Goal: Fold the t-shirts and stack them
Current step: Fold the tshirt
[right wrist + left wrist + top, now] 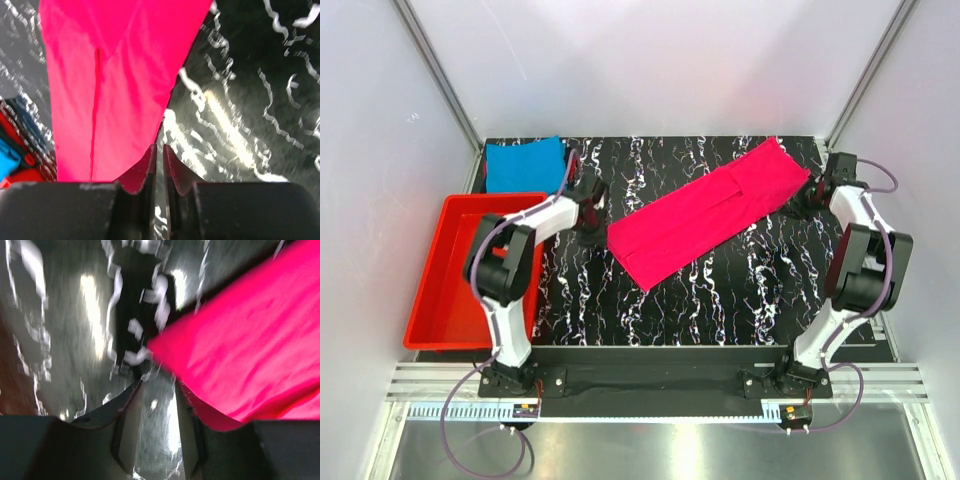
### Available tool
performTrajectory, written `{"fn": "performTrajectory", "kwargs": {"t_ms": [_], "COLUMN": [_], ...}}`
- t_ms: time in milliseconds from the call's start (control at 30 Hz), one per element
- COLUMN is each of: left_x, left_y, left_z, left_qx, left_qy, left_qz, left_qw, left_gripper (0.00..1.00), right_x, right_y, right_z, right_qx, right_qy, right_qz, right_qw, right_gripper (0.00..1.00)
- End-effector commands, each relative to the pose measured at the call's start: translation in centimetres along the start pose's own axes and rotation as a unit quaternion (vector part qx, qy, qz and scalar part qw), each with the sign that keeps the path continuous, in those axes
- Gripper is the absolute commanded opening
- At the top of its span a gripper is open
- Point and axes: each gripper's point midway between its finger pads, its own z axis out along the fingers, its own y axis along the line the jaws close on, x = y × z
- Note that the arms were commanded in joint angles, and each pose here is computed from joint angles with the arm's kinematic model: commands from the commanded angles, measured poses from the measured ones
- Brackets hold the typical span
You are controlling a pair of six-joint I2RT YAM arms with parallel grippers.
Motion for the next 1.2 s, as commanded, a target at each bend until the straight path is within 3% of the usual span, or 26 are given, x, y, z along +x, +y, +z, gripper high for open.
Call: {"fn": "performTrajectory", "kwargs": {"t_ms": [0,67,133,267,333,500,600,700,933,1167], "left_x": [3.4,5.9,6.1,2.1,0.0,-5.0,-6.7,-7.3,-4.2,0.8], "left_y": [1.2,1.2,0.4,-3.2,-3.7,-4.9,-6.0,-4.7,-2.5,0.4], "left_z": [-0.6,-0.8,-2.5,-6.8,-7.4,-5.2,-4.0,-2.1,1.6,2.5], "left_qx": [-0.011,0.004,0.035,0.129,0.129,0.108,0.124,0.078,0.047,-0.005], "left_qy": [0.019,0.039,0.015,-0.045,-0.056,-0.052,-0.059,-0.048,0.000,0.075], "left_qz": [-0.027,-0.040,-0.042,-0.007,0.009,0.048,0.069,0.078,0.092,0.026], "left_qw": [0.999,0.998,0.998,0.991,0.990,0.992,0.988,0.993,0.995,0.997], "left_gripper": [0.38,0.38,0.38,0.43,0.43,0.38,0.24,0.21,0.21,0.22], "right_x": [0.8,1.5,1.8,2.5,2.9,2.4,1.8,1.3,0.2,-1.0], "right_y": [1.5,1.3,1.5,2.3,2.9,3.5,3.9,4.2,5.4,4.8], "right_z": [-2.2,-3.0,-3.8,-4.4,-4.8,-5.3,-5.0,-4.6,-3.8,-2.2], "right_qx": [-0.026,-0.026,-0.030,-0.055,-0.071,-0.083,-0.086,-0.089,-0.110,-0.081], "right_qy": [-0.007,-0.008,-0.011,-0.003,-0.001,-0.018,-0.019,-0.016,-0.017,-0.023], "right_qz": [-0.013,-0.013,-0.016,-0.014,-0.015,-0.025,-0.025,-0.030,-0.026,-0.020], "right_qw": [1.000,1.000,0.999,0.998,0.997,0.996,0.996,0.995,0.993,0.996], "right_gripper": [0.16,0.17,0.17,0.16,0.16,0.15,0.12,0.10,0.09,0.09]}}
